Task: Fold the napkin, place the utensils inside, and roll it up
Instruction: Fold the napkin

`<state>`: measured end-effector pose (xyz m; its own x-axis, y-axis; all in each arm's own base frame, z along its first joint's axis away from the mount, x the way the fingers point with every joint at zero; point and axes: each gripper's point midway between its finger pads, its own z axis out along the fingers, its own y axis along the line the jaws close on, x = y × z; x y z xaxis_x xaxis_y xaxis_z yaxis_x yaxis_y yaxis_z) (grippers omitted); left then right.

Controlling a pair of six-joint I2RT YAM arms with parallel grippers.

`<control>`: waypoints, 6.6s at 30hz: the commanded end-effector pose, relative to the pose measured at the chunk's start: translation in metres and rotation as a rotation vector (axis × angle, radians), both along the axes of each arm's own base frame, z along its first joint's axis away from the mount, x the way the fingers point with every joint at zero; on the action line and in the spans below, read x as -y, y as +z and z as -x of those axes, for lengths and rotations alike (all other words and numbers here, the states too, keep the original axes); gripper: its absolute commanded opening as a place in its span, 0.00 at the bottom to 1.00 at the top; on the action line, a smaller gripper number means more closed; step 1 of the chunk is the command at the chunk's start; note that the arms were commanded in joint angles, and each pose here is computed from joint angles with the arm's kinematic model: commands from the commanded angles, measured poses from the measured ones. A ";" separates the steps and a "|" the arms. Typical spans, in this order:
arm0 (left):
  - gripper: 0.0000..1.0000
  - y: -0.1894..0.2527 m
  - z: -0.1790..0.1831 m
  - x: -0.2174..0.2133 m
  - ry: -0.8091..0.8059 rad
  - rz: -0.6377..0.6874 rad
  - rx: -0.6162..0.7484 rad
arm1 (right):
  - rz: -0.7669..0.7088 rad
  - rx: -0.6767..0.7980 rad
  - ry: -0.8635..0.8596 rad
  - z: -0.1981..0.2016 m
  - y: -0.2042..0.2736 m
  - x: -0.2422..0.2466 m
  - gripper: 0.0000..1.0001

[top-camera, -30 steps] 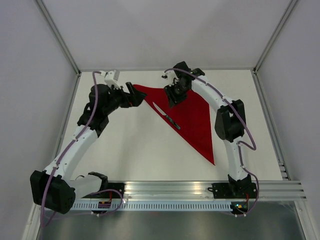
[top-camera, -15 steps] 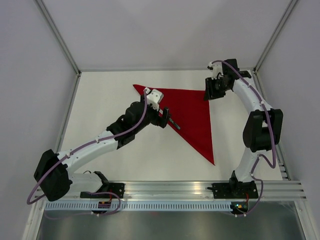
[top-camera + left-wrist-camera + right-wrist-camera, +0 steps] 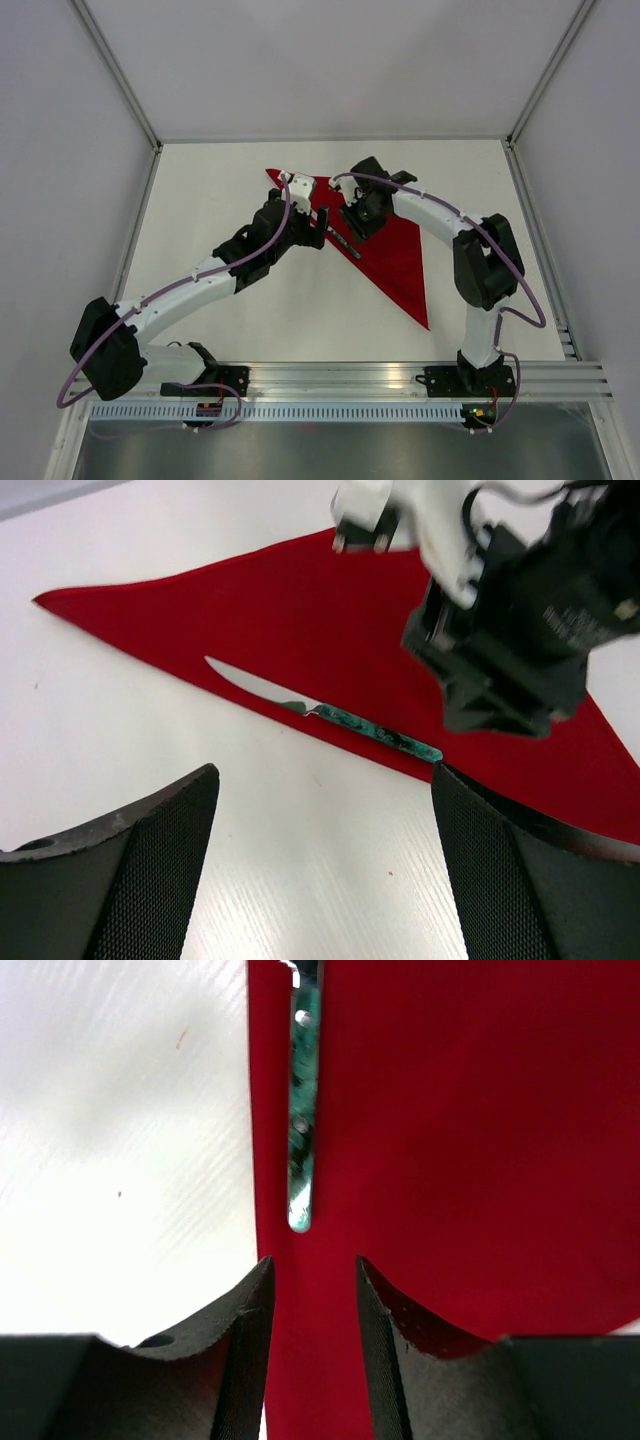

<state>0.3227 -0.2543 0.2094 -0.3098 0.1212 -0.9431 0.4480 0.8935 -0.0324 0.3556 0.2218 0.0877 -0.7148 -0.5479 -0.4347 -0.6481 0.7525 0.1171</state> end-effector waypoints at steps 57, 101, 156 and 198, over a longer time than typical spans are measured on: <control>0.91 0.057 -0.002 -0.038 0.148 0.130 -0.011 | 0.154 -0.093 0.020 0.004 -0.044 -0.039 0.09; 0.91 0.045 -0.009 -0.028 0.132 0.120 -0.042 | 0.070 -0.163 0.005 0.016 -0.036 -0.032 0.27; 0.74 -0.175 0.193 0.273 -0.734 -0.461 0.459 | -0.329 0.084 -0.544 -0.085 0.073 0.184 0.45; 0.02 -0.081 -0.053 0.096 -0.174 0.527 -0.309 | -0.326 0.093 -0.536 -0.084 0.074 0.183 0.42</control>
